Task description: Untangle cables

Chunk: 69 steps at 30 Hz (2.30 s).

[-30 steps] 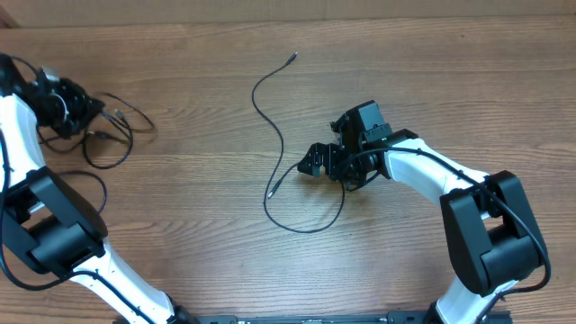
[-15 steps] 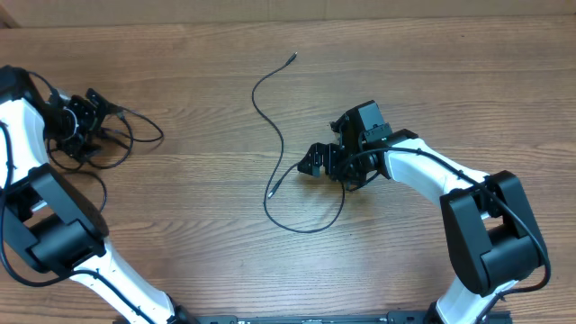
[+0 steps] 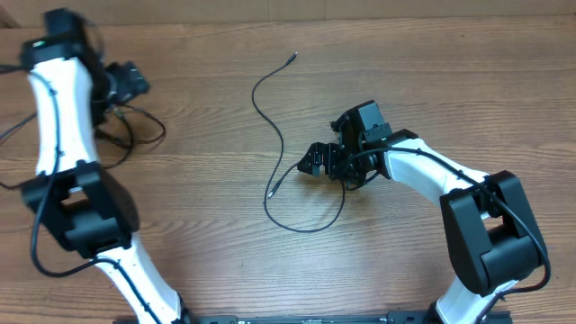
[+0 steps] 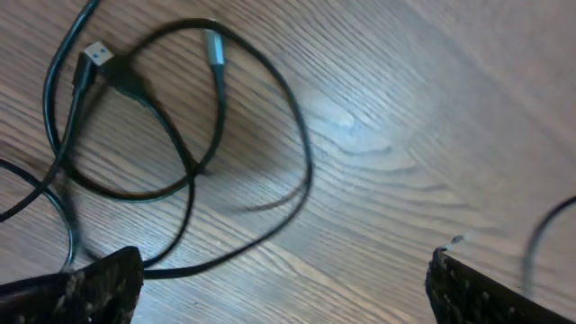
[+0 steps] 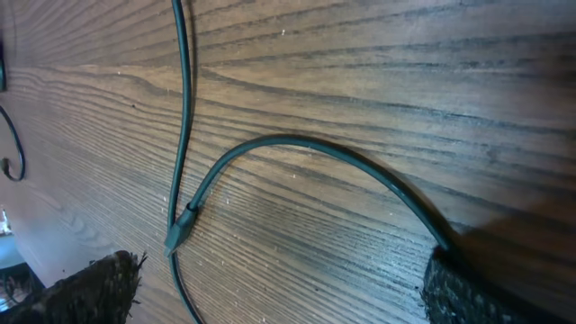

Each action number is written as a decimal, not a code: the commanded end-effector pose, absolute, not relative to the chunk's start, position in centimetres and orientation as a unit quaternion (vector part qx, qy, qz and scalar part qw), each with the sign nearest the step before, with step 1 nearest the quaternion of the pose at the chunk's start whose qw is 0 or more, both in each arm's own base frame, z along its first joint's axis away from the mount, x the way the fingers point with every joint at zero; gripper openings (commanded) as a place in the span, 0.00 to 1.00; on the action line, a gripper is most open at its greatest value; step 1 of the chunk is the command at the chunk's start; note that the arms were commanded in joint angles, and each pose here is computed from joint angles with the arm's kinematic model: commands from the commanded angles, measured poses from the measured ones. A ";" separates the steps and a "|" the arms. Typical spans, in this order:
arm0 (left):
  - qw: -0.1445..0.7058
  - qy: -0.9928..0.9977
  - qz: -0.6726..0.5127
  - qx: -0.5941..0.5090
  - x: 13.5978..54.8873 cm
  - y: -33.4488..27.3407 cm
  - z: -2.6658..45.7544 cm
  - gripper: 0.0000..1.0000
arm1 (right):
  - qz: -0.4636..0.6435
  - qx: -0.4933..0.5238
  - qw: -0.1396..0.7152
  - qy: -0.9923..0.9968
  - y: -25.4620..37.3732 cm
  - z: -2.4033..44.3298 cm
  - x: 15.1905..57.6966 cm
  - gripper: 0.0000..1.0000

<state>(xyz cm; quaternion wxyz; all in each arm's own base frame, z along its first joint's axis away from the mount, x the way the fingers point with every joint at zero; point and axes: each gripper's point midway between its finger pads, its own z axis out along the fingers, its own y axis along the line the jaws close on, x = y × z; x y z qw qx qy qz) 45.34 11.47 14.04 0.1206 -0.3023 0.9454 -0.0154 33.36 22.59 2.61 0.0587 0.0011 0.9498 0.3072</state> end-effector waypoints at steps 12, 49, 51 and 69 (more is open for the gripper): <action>0.124 0.989 -0.019 -0.081 46.8 -2.5 14.1 0.99 | 0.289 0.011 0.055 0.956 21.9 1.5 33.1 1.00; 0.311 0.945 -0.057 0.082 58.5 -16.7 8.1 0.99 | 0.301 0.170 -0.063 0.936 15.5 1.3 31.0 1.00; 0.309 0.945 -0.052 0.098 58.7 -16.8 7.0 1.00 | 0.321 0.174 -0.063 0.929 14.9 1.7 31.3 1.00; 0.180 0.967 -0.116 0.138 54.7 -18.8 -3.4 0.99 | 0.257 0.349 0.000 0.901 0.8 0.3 33.8 1.00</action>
